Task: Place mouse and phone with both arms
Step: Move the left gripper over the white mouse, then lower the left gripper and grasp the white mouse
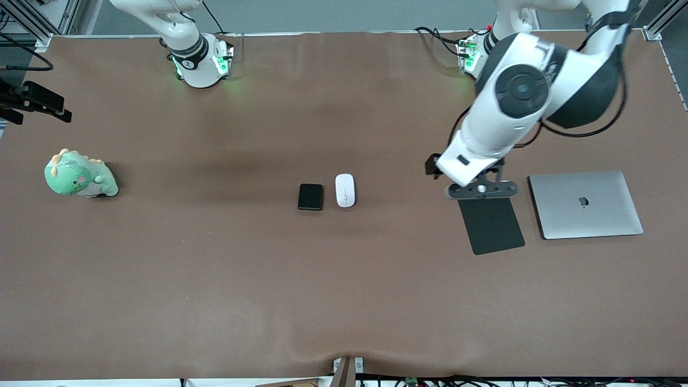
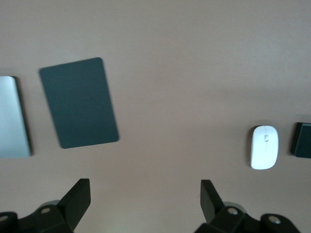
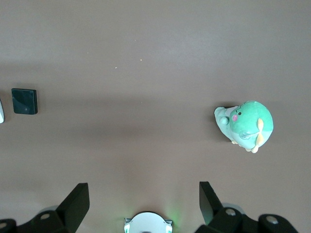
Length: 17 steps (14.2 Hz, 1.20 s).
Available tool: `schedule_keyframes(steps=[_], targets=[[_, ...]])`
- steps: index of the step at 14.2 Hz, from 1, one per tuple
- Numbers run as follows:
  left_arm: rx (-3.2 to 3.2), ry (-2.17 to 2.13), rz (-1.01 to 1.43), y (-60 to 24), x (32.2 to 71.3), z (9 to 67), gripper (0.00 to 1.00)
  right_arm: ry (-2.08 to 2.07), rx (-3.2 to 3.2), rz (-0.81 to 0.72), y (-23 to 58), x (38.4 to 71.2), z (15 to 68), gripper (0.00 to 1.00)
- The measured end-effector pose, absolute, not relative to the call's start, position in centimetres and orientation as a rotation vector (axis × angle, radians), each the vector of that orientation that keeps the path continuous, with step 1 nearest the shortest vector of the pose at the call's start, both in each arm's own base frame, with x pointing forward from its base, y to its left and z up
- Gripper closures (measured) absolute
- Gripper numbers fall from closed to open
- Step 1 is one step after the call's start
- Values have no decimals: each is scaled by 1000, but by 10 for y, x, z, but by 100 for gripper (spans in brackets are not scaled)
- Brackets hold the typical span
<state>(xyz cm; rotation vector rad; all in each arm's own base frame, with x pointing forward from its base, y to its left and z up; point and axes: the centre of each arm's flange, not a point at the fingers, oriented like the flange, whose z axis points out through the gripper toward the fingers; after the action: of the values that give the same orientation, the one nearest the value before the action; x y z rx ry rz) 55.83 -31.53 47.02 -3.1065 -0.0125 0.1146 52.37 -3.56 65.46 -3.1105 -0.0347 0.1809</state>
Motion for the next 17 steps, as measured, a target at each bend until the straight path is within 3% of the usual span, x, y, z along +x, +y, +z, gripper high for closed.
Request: schedule_keyframes(steps=[10, 17], targets=[[-3136, -173, 105, -458, 518, 311, 0, -33, -3110, 183, -36, 524, 654, 0], [-3185, -192, 98, -509, 485, 229, 0, -27, -3109, 195, -38, 527, 649, 0]])
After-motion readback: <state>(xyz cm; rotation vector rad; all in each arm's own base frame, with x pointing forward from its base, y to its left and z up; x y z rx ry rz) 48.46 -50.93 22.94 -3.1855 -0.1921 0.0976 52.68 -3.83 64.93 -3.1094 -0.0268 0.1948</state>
